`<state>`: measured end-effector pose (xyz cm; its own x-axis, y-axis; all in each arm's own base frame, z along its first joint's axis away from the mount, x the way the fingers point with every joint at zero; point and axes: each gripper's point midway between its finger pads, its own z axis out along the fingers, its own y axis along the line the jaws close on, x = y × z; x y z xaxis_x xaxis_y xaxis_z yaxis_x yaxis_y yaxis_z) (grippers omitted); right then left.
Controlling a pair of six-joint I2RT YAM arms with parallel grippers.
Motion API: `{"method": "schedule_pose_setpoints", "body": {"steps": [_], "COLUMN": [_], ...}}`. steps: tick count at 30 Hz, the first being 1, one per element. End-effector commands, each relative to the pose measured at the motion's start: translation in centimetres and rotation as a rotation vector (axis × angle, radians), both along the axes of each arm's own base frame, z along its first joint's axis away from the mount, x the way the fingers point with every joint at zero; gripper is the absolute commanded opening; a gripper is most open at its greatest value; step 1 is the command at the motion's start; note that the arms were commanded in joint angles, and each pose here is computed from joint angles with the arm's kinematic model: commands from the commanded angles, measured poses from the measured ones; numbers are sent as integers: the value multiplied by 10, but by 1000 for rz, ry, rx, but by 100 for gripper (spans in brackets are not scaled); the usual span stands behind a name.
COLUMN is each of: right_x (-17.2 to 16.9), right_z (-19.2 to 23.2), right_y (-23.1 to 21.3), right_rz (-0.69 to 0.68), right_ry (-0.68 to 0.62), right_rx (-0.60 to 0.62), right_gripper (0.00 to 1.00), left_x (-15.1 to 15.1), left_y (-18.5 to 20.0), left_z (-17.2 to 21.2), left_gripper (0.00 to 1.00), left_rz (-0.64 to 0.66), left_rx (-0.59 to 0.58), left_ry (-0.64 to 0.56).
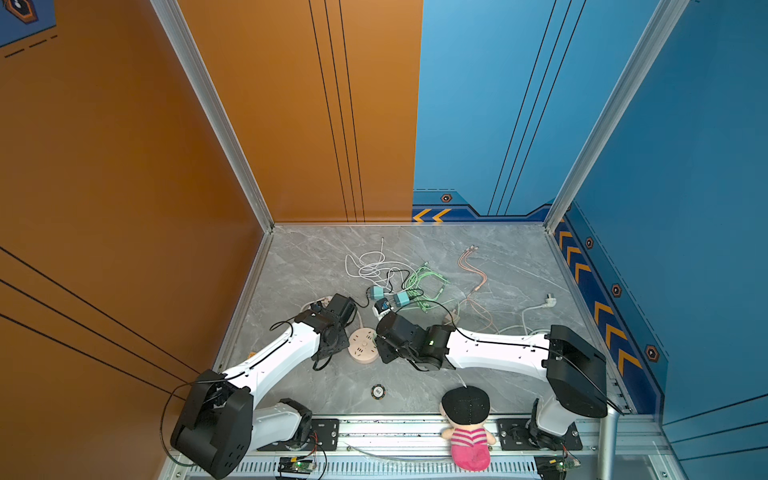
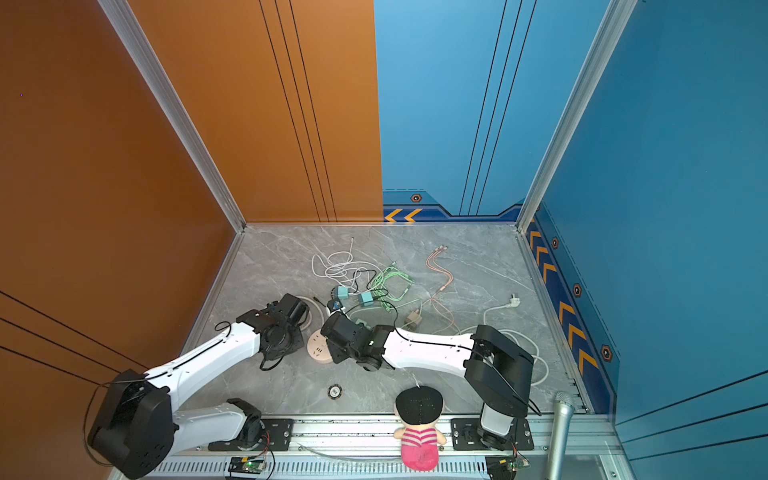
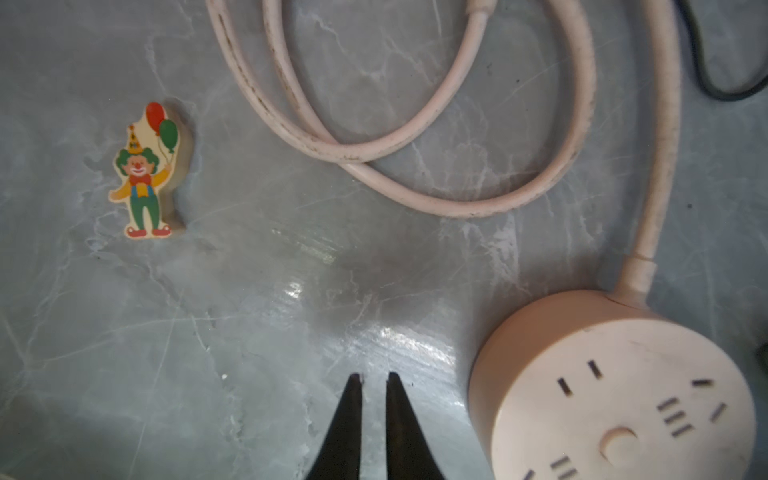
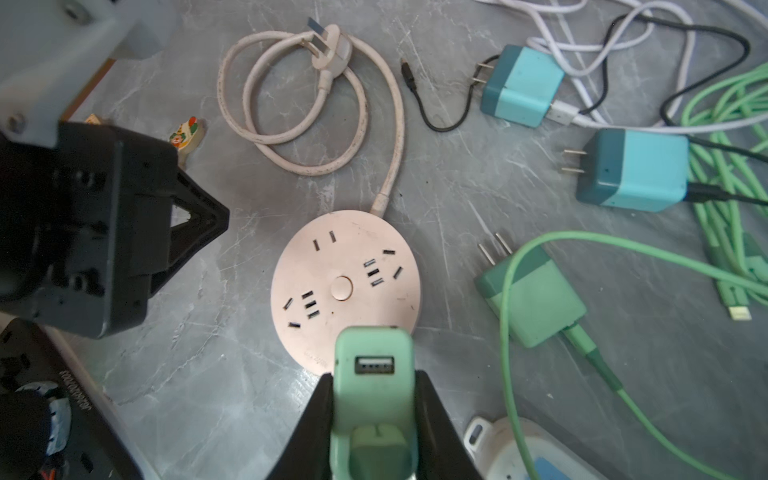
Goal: Insert the plug
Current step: 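Move the charger over the pink power strip while the left gripper lowers beside it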
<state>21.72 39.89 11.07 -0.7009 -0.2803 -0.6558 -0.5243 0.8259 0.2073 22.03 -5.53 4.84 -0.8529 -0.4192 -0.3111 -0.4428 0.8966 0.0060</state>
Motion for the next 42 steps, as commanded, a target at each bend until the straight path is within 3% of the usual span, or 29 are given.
{"method": "schedule_pose_setpoints", "body": {"steps": [1, 15, 32, 42], "right_x": [11, 0, 4, 9], "right_z": [21, 21, 2, -2], "right_y": [1, 12, -31, -19], "right_rz": [-144, -143, -318, -323], "right_ry": [-61, -84, -111, -121], "right_rx": [94, 60, -32, 8], "right_gripper": [0, 0, 0, 0], "left_x": [14, 37, 6, 8], "left_y": [-9, -30, -64, -55], "left_z": [-7, -26, -38, -21], "left_gripper": [10, 9, 9, 12], "left_rz": [33, 1, -80, -105], "left_rx": [-61, -175, -176, -162], "left_ry": [-48, -65, -41, -69]}}
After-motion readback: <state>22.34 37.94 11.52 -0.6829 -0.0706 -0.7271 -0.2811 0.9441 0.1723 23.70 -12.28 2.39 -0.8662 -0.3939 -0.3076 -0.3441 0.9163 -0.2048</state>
